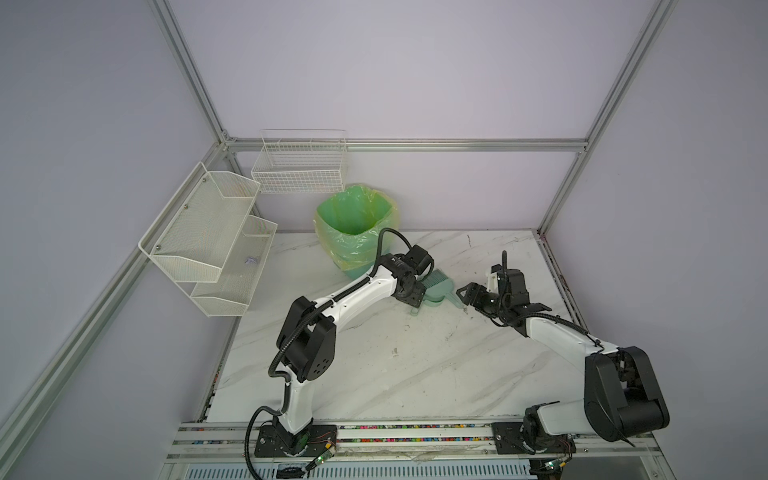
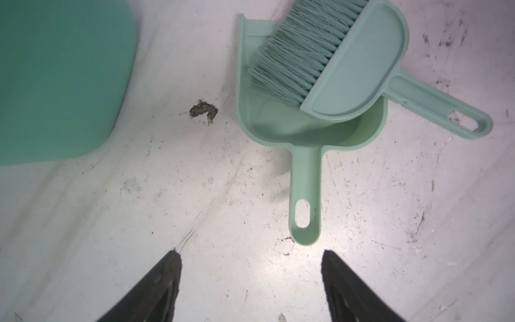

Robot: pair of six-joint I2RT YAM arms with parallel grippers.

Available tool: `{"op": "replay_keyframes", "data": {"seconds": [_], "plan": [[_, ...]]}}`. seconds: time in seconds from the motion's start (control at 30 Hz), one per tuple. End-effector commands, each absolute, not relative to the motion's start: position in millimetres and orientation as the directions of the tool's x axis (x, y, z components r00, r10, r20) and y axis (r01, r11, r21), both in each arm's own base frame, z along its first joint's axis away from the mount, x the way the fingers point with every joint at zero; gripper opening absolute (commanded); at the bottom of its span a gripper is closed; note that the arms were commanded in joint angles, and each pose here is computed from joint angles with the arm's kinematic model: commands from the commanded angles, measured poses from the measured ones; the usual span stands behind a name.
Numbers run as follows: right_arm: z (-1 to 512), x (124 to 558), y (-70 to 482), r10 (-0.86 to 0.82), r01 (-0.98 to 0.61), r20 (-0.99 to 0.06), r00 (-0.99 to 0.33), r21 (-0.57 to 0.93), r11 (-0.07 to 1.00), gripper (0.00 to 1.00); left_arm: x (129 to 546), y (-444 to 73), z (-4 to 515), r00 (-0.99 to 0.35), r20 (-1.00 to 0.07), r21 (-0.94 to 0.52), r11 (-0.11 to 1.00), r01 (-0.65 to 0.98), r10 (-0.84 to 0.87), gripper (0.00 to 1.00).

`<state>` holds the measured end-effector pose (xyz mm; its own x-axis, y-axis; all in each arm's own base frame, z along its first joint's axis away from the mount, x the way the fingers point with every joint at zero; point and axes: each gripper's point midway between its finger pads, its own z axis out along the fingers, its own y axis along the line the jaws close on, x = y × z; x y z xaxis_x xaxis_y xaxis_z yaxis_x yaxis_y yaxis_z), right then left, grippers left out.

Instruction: Sweep away the paper scraps from the table

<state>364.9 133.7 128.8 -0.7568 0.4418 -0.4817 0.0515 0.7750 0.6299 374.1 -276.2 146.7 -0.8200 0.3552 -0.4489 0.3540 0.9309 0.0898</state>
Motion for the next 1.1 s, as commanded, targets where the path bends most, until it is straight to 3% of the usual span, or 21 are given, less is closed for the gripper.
{"op": "replay_keyframes", "data": {"seconds": [0.0, 0.07, 0.1, 0.2, 0.5, 0.77, 1.07], "plan": [[152.4, 364.9, 118.8, 0.44, 0.054, -0.544, -0.714, 0.583, 0.81, 0.8, 373.6, -254.6, 179.0, -0.777, -0.543, 0.134, 0.946, 0.294, 0.319, 0.91], [162.7, 365.3, 111.3, 0.438, 0.056, -0.577, -0.689, 0.56, 0.827, 0.87, 371.7, -242.5, 193.1, -0.747, -0.587, 0.16, 0.949, 0.272, 0.313, 1.0], [166.5, 364.9, 107.1, 0.435, 0.06, -0.593, -0.677, 0.544, 0.837, 0.93, 371.3, -235.3, 200.6, -0.729, -0.611, 0.177, 0.951, 0.253, 0.308, 1.0], [180.6, 365.9, 95.8, 0.423, 0.06, -0.639, -0.643, 0.508, 0.859, 0.97, 369.9, -208.3, 211.7, -0.699, -0.648, 0.236, 0.952, 0.193, 0.302, 1.0], [219.3, 372.3, 60.2, 0.375, 0.104, -0.769, -0.518, 0.378, 0.92, 0.97, 364.3, -88.9, 210.3, -0.669, -0.737, 0.269, 0.948, -0.168, 0.091, 1.0], [254.5, 367.9, 13.6, 0.35, 0.253, -0.883, -0.313, 0.277, 0.927, 0.97, 344.5, -3.0, 212.2, -0.4, -0.914, 0.141, 0.871, -0.471, -0.068, 1.0], [265.8, 342.6, -34.5, 0.312, 0.434, -0.947, -0.072, 0.252, 0.865, 0.97, 341.2, 49.0, 190.0, -0.248, -0.964, 0.076, 0.785, -0.614, -0.101, 1.0]]}}
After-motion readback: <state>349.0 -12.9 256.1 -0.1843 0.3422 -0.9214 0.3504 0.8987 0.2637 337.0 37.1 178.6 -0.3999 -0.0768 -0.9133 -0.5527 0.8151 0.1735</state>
